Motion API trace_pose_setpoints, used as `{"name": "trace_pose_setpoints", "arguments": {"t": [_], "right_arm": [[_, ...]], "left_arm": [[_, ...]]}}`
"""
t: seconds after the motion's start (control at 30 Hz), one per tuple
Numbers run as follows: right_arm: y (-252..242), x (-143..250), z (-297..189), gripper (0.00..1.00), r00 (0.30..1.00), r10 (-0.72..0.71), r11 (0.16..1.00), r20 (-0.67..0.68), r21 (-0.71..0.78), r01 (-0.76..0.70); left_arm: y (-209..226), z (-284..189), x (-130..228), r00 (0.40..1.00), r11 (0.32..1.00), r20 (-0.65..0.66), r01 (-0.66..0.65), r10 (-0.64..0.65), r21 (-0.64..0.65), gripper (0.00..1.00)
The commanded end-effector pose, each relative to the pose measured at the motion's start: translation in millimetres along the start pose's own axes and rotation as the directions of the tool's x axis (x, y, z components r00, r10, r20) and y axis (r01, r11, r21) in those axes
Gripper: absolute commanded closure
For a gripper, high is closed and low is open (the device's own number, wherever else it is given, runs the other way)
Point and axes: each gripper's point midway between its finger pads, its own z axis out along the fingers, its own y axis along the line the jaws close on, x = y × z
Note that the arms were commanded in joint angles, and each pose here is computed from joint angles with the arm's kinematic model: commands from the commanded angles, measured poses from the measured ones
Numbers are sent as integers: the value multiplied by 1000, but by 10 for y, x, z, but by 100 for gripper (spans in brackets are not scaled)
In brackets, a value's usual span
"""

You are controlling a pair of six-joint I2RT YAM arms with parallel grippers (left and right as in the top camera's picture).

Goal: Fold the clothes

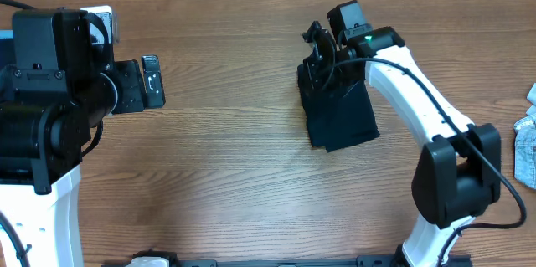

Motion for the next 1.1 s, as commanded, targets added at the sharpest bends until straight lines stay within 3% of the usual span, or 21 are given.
{"name": "trace_pose_setpoints", "arguments": {"t": [0.0, 0.13, 0.33, 0.53, 0.77, 0.9, 1.07], "right_arm": [[-371, 167, 173, 96, 999, 25, 989, -48, 145, -18], [-700, 450, 497, 96, 986, 105, 970, -126, 232, -74], [-853, 710, 803, 96, 962, 170, 965, -215, 234, -118], [-540, 389, 550, 96, 983, 122, 986, -137, 129, -105], [-297, 123, 74, 96, 999, 37, 993, -19, 111, -35], [-421, 179, 90, 96, 999, 34, 986, -33, 165, -28], [-740, 37, 306, 96, 999, -11, 966, 52, 260, -3]], "left_arm": [[2, 4, -11, 1000, 1000, 2, -13, 13, -9, 0], [2, 4, -11, 1000, 1000, 2, -13, 13, -9, 0], [2, 4, -11, 1000, 1000, 2, -13, 13, -9, 0], [2, 4, -11, 1000, 1000, 2, -13, 13, -9, 0], [2, 4, -11, 1000, 1000, 2, -13, 13, -9, 0], [2, 4, -11, 1000, 1000, 2, -13, 13, -9, 0], [2, 4, -11, 1000, 1000, 2, -13, 13, -9, 0]]}}
